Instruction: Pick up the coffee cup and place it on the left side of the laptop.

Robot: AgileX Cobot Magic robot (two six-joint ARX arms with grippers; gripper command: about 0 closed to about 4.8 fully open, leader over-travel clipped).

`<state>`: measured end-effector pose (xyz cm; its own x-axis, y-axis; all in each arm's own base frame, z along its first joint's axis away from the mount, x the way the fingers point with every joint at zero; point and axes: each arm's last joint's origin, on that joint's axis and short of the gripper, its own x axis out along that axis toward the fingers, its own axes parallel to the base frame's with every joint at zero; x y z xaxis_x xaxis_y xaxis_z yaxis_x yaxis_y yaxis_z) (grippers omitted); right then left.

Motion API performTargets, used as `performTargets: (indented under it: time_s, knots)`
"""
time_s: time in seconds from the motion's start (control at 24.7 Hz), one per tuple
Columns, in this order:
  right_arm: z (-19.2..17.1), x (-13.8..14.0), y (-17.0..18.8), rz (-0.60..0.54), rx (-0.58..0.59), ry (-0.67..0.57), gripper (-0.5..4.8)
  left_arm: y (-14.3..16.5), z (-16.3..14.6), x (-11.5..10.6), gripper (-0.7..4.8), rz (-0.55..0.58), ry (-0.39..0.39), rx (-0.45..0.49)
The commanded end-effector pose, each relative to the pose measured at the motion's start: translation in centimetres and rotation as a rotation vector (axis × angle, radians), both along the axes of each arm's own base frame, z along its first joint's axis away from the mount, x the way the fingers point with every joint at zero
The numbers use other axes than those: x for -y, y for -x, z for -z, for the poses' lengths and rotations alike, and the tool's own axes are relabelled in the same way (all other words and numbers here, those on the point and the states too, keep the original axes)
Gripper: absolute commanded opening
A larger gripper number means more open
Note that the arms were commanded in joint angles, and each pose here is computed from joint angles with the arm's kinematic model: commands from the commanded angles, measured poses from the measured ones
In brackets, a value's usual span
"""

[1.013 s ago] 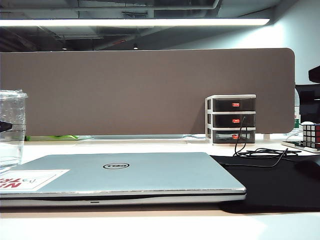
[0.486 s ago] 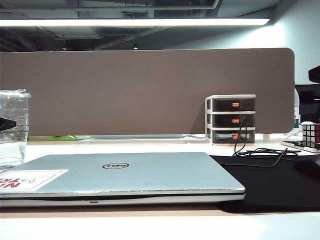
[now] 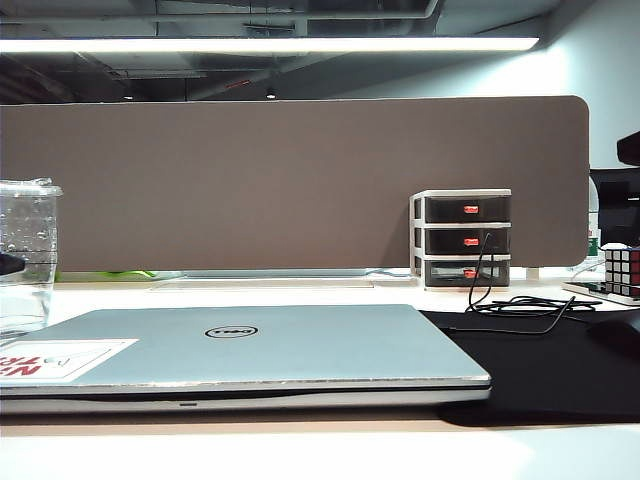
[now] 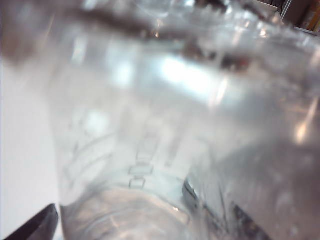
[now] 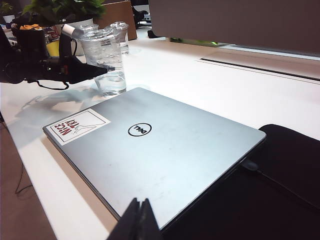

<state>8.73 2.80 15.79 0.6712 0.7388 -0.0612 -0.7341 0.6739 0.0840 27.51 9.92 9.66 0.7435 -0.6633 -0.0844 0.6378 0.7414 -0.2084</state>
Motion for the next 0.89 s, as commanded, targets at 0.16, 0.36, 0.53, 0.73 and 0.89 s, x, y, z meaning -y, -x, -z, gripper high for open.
performTargets:
  time_s: [0.16, 0.36, 0.53, 0.73, 0.89]
  knots:
    - [0.1, 0.0, 0.0, -0.001, 0.011, 0.002, -0.01, 1.2, 0.4, -0.8, 4.36, -0.009, 0.026, -0.034]
    - [0.1, 0.0, 0.0, -0.001, 0.011, 0.002, -0.01, 3.1, 1.7, -0.6, 4.35, -0.035, 0.051, -0.096]
    - [0.1, 0.0, 0.0, -0.001, 0.011, 0.002, -0.01, 4.7, 2.6, 0.1, 4.35, -0.054, 0.075, -0.154]
    - [0.1, 0.0, 0.0, -0.002, 0.011, 0.002, -0.01, 6.3, 3.3, 1.0, 4.14, -0.074, 0.132, -0.237]
    - [0.1, 0.0, 0.0, -0.005, 0.011, 0.002, -0.01, 7.8, 3.4, 1.9, 3.06, -0.088, 0.123, -0.225]
